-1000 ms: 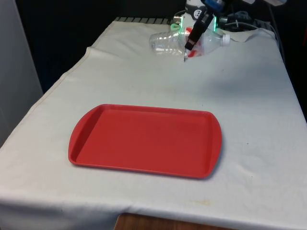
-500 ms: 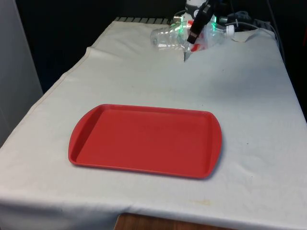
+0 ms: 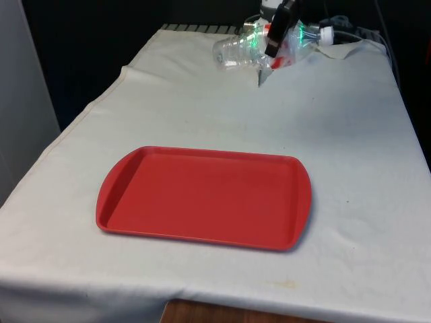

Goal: Place the bottle upright on the tray.

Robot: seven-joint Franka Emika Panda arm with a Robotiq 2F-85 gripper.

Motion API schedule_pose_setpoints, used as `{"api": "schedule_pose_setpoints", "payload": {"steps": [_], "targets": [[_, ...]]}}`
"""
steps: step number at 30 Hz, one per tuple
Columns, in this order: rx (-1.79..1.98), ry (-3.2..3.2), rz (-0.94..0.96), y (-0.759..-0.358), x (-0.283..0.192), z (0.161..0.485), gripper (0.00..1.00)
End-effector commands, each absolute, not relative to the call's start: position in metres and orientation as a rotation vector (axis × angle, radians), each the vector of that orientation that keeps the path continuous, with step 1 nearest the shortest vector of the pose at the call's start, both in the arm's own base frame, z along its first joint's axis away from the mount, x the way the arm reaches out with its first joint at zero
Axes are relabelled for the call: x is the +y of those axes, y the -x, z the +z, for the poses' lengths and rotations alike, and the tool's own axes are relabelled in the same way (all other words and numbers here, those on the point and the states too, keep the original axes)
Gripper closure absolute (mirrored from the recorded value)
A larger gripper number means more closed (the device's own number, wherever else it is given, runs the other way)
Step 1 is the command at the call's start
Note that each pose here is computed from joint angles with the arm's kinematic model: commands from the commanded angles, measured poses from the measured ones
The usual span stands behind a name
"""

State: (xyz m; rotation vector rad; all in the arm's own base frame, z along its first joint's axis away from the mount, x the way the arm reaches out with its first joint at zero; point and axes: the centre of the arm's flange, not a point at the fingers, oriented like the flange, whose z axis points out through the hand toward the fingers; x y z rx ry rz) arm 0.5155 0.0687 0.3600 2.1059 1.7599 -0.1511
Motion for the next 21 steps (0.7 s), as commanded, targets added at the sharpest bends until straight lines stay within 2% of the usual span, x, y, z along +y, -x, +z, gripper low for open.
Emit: {"api": "schedule_pose_setpoints", "payload": {"steps": [1,21], "targets": [[1.763,-2.118,-0.123,-0.517,0.067,0.363,0.65],[1.726,-2.201,0.031,-0.528,0.055,0.374,0.65]]}}
